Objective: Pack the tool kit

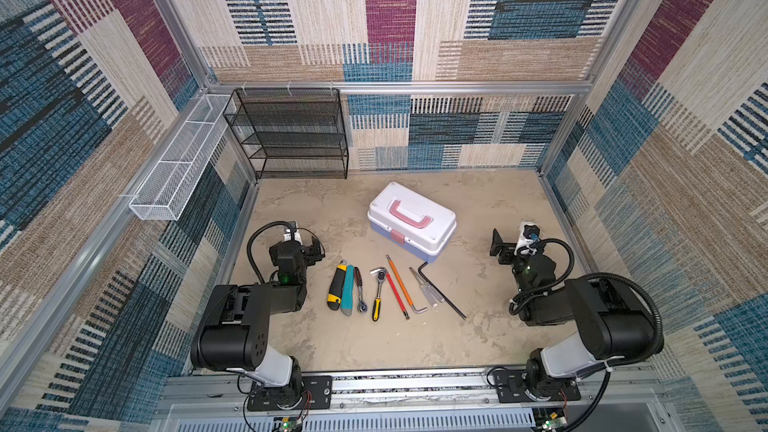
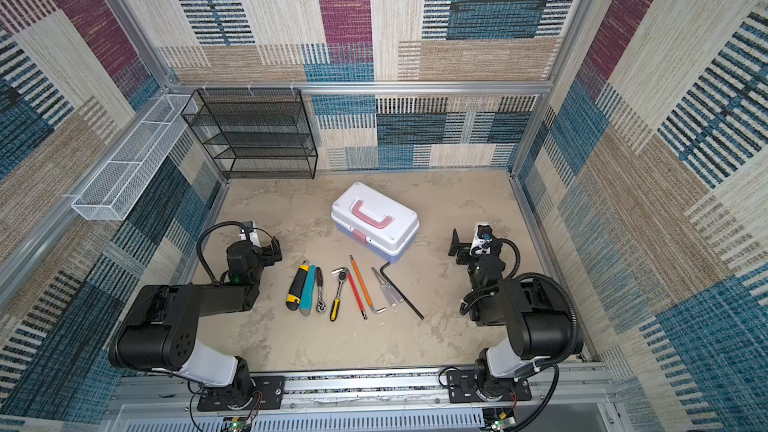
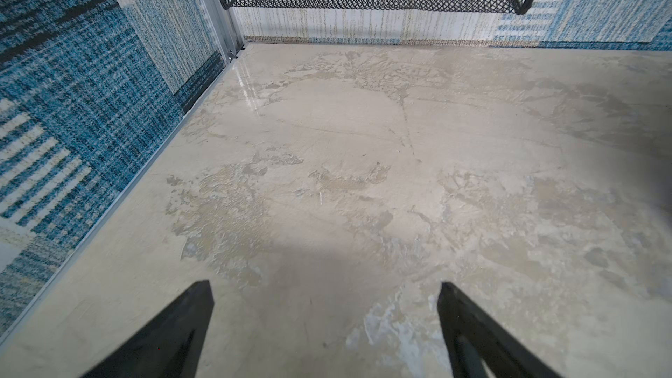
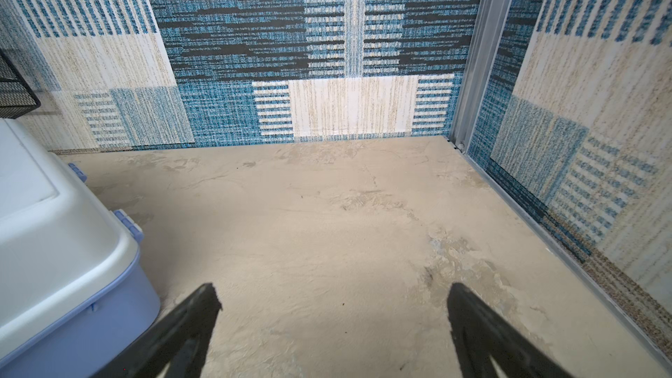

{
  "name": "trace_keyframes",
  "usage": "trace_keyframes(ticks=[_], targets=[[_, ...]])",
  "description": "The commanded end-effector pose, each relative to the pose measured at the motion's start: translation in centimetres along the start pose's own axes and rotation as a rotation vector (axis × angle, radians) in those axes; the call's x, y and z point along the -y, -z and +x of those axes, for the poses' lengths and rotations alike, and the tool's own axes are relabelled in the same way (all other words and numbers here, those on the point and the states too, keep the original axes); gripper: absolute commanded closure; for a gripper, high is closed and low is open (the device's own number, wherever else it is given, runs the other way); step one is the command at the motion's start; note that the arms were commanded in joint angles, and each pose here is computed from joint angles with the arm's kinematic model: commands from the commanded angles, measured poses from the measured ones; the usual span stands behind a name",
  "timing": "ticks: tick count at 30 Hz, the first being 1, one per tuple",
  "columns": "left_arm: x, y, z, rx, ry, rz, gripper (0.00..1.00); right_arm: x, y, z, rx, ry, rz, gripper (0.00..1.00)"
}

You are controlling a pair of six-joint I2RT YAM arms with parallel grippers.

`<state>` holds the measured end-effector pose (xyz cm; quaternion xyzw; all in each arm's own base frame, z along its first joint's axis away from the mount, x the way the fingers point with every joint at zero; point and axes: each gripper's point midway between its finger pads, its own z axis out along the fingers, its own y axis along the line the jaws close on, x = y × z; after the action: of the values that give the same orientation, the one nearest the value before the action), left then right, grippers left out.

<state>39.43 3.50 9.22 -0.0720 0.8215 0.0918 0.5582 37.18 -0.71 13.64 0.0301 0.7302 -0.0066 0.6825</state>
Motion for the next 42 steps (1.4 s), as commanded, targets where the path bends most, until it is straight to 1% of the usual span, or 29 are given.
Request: trace_keyframes(ticks=[1,16,18,20,21,22,23,24,26,28,31,34,36,39,42], targets=[[0.1,0.0,-0.5,0.02,0.006,0.01,0.01,-0.1,0.0,-0.8,0.034,0.006,-0.006,0.0],[0.2,0.0,-0.5,0.017,0.006,0.013,0.01,-0.1,0.1,-0.9,0.038,0.006,-0.005,0.0],[0.1,0.2,-1.4,0.03,0.011,0.008,0.01,0.2,-0.1,-1.3,0.037,-0.001,0.014,0.0],[0.0,1.0,-2.6,0.032,-0.001,0.009,0.04,0.6,-0.7,-2.2,0.005,-0.012,0.041,0.0],[-0.4,1.6,-3.0,0.002,0.009,-0.01,0.07,0.9,-1.2,-2.5,-0.043,-0.038,0.065,0.0],[-1.2,2.4,-3.6,-0.025,0.04,-0.047,0.09,0.7,-1.5,-3.2,-0.063,-0.046,0.058,0.0],[-1.7,3.2,-4.4,-0.025,0.077,-0.068,0.09,0.1,-1.6,-3.9,-0.068,-0.041,0.021,0.0],[-1.8,4.1,-5.1,-0.017,0.11,-0.059,0.1,-1.0,-1.5,-4.7,-0.064,-0.035,-0.038,0.0],[-1.2,5.5,-6.5,0.026,0.19,-0.002,0.12,-2.7,-1.2,-6.1,-0.048,-0.037,-0.137,0.0],[0.3,6.7,-7.1,0.028,0.244,0.074,0.14,-4.6,-1.0,-7.4,-0.04,-0.04,-0.245,0.0],[2.8,8.0,-6.9,-0.014,0.248,0.169,0.15,-7.4,-1.0,-9.0,-0.043,-0.028,-0.406,0.0],[6.1,9.3,-6.5,-0.04,0.259,0.302,0.19,-10.7,-1.2,-9.9,-0.063,0.016,-0.552,0.0],[8.5,10.2,-6.0,-0.073,0.229,0.371,0.22,-13.2,-1.6,-10.0,-0.082,0.079,-0.611,0.01],[11.9,11.5,-4.9,-0.128,0.16,0.447,0.23,-17.4,-2.1,-9.0,-0.119,0.203,-0.691,0.02],[14.1,12.1,-3.6,-0.189,0.149,0.497,0.24,-20.7,-3.1,-7.8,-0.168,0.282,-0.751,0.02]])
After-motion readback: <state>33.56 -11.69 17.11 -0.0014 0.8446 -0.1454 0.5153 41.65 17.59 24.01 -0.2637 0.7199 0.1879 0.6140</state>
